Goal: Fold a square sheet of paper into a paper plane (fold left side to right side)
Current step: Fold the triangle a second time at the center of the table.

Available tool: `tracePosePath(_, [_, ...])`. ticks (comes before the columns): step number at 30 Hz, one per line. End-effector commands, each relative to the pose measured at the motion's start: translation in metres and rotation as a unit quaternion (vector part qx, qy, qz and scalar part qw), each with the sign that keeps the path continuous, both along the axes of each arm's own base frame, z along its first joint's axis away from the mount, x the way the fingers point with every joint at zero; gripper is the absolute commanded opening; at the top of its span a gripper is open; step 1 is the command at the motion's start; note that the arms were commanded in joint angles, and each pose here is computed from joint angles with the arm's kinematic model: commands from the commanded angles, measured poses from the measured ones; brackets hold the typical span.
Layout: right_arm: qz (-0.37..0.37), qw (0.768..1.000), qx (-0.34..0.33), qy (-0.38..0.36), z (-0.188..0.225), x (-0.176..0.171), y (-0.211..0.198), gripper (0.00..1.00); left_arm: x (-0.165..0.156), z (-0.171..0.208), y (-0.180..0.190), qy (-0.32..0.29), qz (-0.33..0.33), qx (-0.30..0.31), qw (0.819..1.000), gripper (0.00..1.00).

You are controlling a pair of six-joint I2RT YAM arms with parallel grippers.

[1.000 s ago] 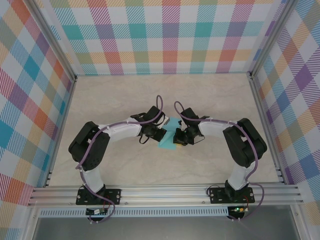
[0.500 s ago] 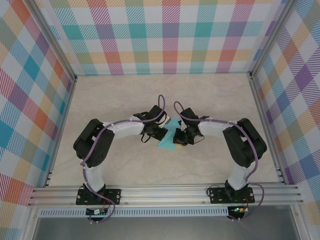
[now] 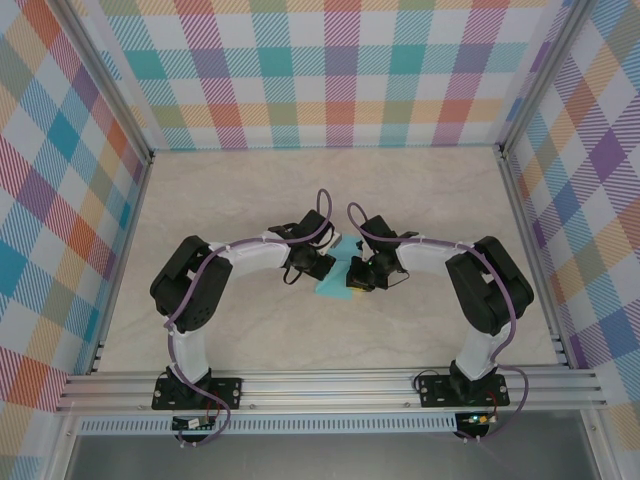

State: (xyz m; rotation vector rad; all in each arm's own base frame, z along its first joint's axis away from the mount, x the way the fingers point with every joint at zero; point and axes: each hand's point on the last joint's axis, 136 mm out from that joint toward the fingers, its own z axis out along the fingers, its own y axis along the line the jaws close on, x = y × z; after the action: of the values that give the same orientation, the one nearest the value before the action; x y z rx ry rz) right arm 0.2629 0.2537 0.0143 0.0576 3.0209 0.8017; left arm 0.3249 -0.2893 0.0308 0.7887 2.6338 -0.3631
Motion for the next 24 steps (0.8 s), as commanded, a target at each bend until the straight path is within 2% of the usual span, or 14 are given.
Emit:
tracePosePath(1, [0.011, 0.999, -0.032, 0.027, -0.013, -0.014, -0.007, 0.1, 0.007, -0.001, 0.0, -0.001, -0.001, -0.001, 1.0, 0.0])
tracePosePath(24, [0.012, 1.0, -0.008, 0.012, -0.003, -0.01, 0.0, 0.11, 0.002, -0.016, 0.007, 0.01, -0.003, 0.019, 1.0, 0.0])
